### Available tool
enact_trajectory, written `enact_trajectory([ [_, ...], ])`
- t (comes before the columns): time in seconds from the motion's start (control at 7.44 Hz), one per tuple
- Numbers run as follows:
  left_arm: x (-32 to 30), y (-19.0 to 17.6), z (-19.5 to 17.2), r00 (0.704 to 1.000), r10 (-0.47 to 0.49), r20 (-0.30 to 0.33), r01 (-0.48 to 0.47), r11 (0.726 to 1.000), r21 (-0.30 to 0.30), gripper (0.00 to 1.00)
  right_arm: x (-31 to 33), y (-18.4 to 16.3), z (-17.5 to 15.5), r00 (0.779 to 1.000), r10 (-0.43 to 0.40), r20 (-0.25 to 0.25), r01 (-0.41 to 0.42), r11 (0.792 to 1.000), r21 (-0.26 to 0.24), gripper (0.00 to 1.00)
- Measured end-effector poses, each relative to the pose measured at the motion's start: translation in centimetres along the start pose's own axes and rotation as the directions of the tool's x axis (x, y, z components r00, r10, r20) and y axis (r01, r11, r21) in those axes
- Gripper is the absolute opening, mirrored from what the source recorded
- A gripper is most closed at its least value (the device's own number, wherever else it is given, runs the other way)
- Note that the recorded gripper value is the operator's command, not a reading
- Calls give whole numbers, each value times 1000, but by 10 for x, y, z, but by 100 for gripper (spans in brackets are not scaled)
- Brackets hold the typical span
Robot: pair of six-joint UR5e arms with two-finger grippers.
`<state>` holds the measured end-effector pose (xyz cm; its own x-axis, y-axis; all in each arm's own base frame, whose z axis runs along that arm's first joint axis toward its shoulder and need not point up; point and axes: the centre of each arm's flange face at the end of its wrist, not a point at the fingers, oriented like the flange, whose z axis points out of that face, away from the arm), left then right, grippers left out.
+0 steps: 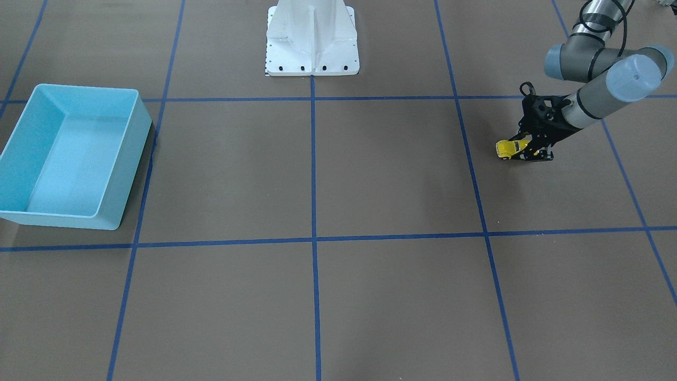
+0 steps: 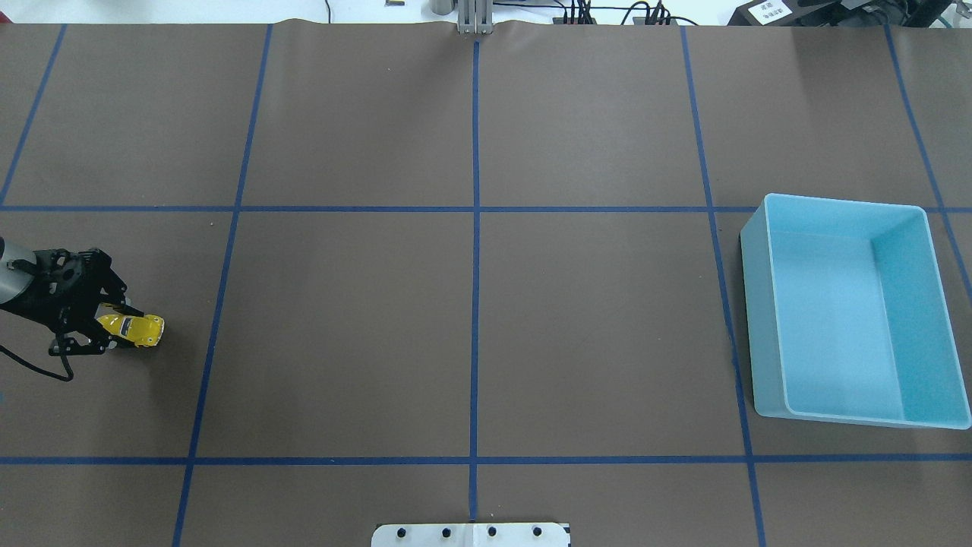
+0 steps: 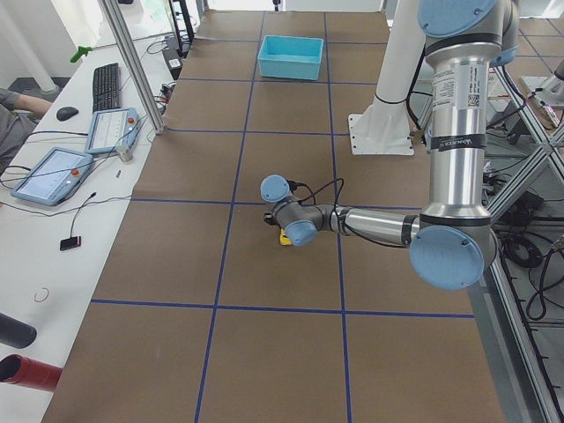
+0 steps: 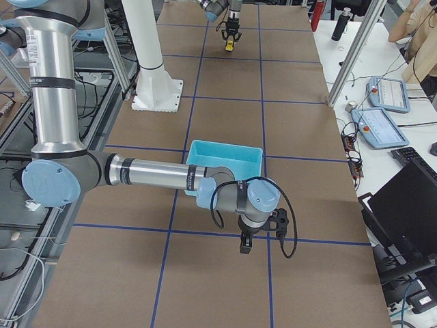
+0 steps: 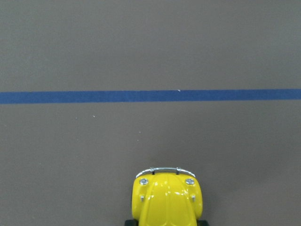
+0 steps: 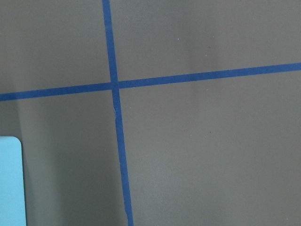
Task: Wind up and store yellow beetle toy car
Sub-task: 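Press the car down with the left gripper and drag it away from the bin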
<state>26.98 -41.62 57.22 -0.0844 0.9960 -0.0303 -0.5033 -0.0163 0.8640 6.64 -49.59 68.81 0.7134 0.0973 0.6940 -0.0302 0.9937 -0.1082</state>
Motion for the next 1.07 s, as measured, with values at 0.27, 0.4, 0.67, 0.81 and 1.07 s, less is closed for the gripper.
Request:
enact_trajectory([
  [0.27,0,10,-4,1000,-12,2,12,1000,-3,0,-3,-1,0,1000,-6,-1,6,1000,0,100],
  [0.4,0,17,-5,1000,-14,5,14,1000,-6,0,-3,-1,1,1000,-7,-1,7,1000,-1,100],
  [0.67,-4,34,-8,1000,-19,4,19,1000,-1,0,-4,-1,1,1000,-8,-1,8,1000,-2,100],
  [0.81,-6,41,-11,1000,-26,4,26,1000,4,0,-4,-1,1,1000,-9,-1,9,1000,-1,100],
  [1.07,-9,60,-15,1000,-19,3,19,1000,4,0,-5,-1,0,1000,-11,-1,11,1000,0,100],
])
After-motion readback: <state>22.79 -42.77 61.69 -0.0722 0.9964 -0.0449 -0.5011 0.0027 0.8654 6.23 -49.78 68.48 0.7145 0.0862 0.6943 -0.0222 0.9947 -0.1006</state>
